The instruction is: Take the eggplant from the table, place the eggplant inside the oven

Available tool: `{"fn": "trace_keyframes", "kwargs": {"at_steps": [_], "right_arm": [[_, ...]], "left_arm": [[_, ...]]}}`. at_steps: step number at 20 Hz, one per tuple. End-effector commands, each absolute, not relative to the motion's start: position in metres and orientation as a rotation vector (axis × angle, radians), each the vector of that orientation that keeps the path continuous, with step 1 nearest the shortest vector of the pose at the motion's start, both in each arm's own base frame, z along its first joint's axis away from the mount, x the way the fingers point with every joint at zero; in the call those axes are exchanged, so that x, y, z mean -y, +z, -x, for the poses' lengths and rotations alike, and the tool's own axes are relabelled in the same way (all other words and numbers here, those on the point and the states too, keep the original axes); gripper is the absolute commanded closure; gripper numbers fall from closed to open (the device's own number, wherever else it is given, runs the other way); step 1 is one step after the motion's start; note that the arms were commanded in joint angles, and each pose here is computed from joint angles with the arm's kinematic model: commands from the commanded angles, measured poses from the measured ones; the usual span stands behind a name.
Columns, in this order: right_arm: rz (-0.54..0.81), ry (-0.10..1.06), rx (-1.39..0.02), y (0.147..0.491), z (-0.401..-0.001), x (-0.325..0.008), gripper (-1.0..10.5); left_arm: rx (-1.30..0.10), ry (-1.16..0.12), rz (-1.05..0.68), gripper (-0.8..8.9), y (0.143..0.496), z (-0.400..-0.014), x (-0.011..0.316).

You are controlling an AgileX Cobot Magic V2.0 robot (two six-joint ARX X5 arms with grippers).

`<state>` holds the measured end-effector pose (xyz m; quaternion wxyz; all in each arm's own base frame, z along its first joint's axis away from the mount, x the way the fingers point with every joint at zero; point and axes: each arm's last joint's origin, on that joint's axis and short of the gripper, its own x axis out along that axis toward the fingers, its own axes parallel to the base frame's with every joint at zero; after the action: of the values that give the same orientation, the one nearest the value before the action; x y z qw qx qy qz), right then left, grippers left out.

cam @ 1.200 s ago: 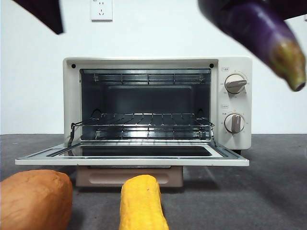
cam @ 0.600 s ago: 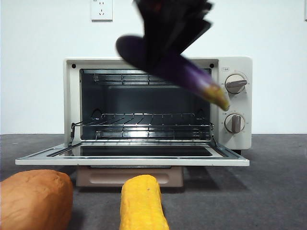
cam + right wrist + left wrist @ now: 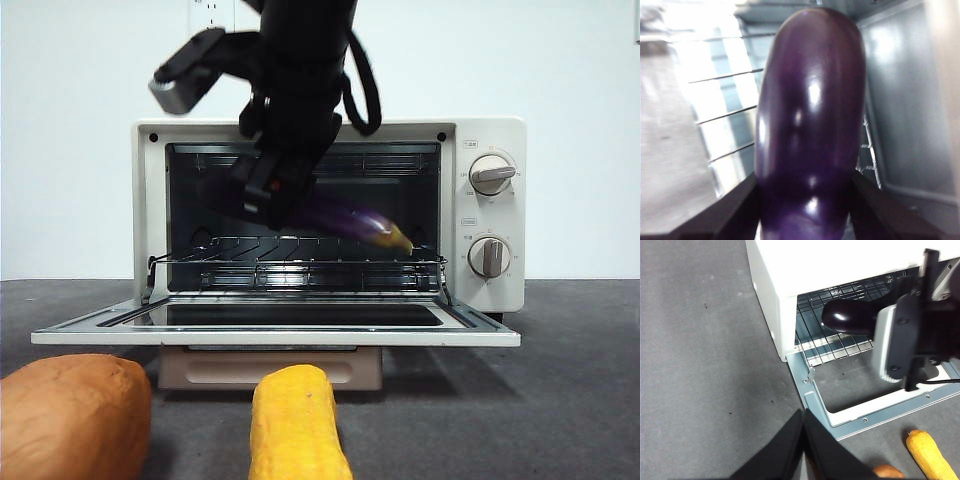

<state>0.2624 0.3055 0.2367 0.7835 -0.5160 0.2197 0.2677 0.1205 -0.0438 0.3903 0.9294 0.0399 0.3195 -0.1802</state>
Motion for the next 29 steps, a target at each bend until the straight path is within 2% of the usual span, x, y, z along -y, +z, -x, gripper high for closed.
{"fn": "trace_keyframes", "kwargs": {"at_steps": [1, 8, 19, 22, 27, 29], "right_arm": [[1.137, 0.568, -0.465, 0.231, -0.271, -0.311, 8.5], [1.07, 0.536, -0.488, 0.229, -0.276, -0.308, 6.4], [1.099, 0.481, -0.469, 0.23, -0.268, -0.315, 6.3], [1.12, 0.455, -0.458, 0.231, -0.261, -0.32, 6.3], [1.136, 0.414, -0.442, 0.234, -0.255, -0.323, 6.3], [1.114, 0.422, -0.426, 0.239, -0.248, -0.326, 6.3]], "left_arm": [[-0.636, -0.374, -0.094, 8.06, 0.393, -0.121, 0.044], [-0.634, -0.378, -0.105, 8.06, 0.393, -0.121, 0.044], [-0.656, -0.377, -0.108, 8.06, 0.387, -0.133, 0.048], [-0.677, -0.367, -0.107, 8.07, 0.355, -0.153, 0.054], [-0.779, -0.226, -0.001, 8.07, 0.268, -0.185, 0.041], [-0.834, -0.196, 0.037, 8.07, 0.244, -0.198, 0.036]]}}
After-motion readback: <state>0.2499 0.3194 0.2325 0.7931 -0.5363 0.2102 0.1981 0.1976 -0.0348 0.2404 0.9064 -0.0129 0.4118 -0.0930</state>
